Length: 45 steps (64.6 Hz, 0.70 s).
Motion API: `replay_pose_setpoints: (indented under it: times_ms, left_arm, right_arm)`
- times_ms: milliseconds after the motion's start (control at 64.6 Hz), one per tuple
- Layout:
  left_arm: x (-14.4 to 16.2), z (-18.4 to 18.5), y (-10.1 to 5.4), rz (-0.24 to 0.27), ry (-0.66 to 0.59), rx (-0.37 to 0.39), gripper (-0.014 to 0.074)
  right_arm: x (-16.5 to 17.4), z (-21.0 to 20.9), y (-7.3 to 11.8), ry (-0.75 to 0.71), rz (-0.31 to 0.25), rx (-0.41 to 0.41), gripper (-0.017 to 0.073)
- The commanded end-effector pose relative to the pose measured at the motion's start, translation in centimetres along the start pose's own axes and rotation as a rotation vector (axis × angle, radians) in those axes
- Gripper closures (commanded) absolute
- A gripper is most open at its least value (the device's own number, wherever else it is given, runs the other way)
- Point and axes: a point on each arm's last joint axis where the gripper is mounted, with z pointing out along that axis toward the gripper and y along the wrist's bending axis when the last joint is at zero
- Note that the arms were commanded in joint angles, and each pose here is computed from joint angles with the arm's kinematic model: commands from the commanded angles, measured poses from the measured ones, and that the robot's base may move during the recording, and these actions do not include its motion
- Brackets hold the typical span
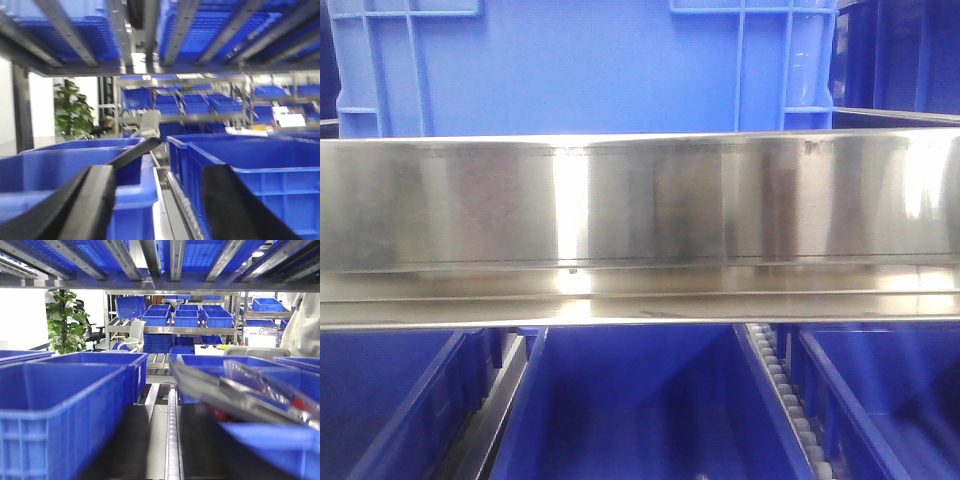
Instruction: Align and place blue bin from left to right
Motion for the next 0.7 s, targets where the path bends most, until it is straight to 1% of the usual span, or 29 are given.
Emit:
replay_pose_setpoints:
  times_ms: [0,15,46,62,93,186,294,325,372,449,542,681]
  left_arm:
    - [-2.2,0.8,0.2,0.022,0.049,0.030,0.0205]
    - [-2.8,0.9,0.3,0.020,0.046,0.036,0.0196]
    - [-3.3,1.6,0.3,0.019,0.066,0.044,0.0174]
    - [-3.8,1.9,0.3,0.019,0.073,0.047,0.0165]
    - [-4.3,2.5,0.3,0.018,0.081,0.053,0.0140]
    - [-5.4,4.5,0.3,0.005,0.115,0.060,0.0074]
    - [-6.5,7.1,0.1,-0.029,0.172,0.078,0.0012]
    - [-6.6,8.0,0.0,-0.044,0.208,0.089,-0.0002]
    - [-6.9,9.0,-0.2,-0.044,0.248,0.108,-0.0008]
    - [-7.5,10.7,-0.8,-0.045,0.328,0.166,-0.0008]
    - [-8.6,12.7,-2.0,-0.043,0.396,0.250,-0.0006]
    - [-9.5,15.9,-4.2,-0.031,0.485,0.360,-0.0006]
  right_arm:
    - [-1.8,0.6,0.0,0.006,-0.012,0.000,0.0230]
    - [-2.0,0.8,0.0,0.009,-0.012,0.000,0.0172]
    - [-2.4,1.2,0.0,0.023,-0.011,-0.001,0.0095]
    - [-2.7,1.3,0.0,0.026,-0.012,-0.001,0.0041]
    - [-2.8,1.8,0.0,0.052,-0.013,-0.001,-0.0022]
    - [-2.9,3.1,-0.1,0.104,-0.029,0.001,-0.0011]
    - [-3.0,4.6,-0.1,0.143,-0.030,0.001,-0.0010]
    - [-3.2,5.0,-0.1,0.151,-0.042,0.000,-0.0010]
    - [-3.5,5.6,-0.1,0.160,-0.068,-0.004,-0.0010]
    - [-4.3,6.7,0.1,0.170,-0.094,-0.038,-0.0010]
    - [-5.3,8.2,0.6,0.178,-0.070,-0.101,-0.0010]
    - [-6.4,11.7,1.8,0.248,-0.063,-0.203,-0.0010]
